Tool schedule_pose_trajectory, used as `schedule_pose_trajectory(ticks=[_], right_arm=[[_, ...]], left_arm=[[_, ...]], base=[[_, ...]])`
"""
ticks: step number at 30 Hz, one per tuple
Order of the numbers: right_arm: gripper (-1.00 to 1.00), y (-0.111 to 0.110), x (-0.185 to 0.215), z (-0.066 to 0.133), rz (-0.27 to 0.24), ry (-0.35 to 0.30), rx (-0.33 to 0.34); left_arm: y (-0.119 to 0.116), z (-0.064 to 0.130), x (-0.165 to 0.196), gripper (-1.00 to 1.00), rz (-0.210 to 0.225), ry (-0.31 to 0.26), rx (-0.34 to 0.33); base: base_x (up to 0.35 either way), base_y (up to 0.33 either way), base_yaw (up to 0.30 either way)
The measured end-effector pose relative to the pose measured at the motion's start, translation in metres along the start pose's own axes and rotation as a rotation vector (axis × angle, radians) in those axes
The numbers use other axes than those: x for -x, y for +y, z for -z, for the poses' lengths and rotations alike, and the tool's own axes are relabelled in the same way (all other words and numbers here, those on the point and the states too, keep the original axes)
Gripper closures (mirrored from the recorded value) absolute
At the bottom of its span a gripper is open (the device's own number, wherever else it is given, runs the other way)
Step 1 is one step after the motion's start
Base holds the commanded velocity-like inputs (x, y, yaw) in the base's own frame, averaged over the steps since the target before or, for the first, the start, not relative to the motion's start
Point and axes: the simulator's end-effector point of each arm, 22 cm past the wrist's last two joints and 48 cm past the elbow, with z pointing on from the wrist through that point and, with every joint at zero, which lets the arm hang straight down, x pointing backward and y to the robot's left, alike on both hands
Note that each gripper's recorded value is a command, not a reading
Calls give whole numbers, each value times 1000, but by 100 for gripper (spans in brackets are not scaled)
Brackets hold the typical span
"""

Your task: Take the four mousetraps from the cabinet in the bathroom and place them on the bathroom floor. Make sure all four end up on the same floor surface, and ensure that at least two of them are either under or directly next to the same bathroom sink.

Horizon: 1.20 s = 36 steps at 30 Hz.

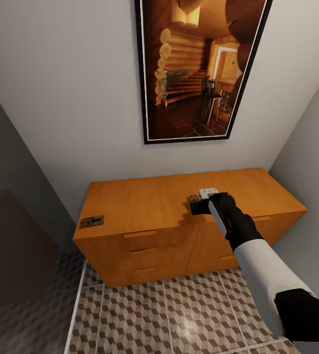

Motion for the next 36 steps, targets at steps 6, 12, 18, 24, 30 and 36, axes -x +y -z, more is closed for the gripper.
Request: schedule_pose_trajectory(ticks=[6,12,18,24,30,36], right_arm=[[100,4,19,20,3,-18,3],[100,5,36,33,8,-59,3],[100,6,39,35,11,-66,3],[100,6,39,35,11,-66,3],[100,6,39,34,12,-66,3],[100,6,39,34,11,-66,3]], left_arm=[[0,0,0,-100,0,0,1],[0,0,-1,-100,0,1,0],[-1,0,-1,-100,0,2,0],[-1,0,-1,-100,-1,2,0],[-1,0,-1,-100,-1,2,0],[-1,0,-1,-100,-1,2,0]], base=[[0,0,0],[0,0,0],[-139,0,0],[-307,0,0],[-336,-3,0],[-339,-67,0]])
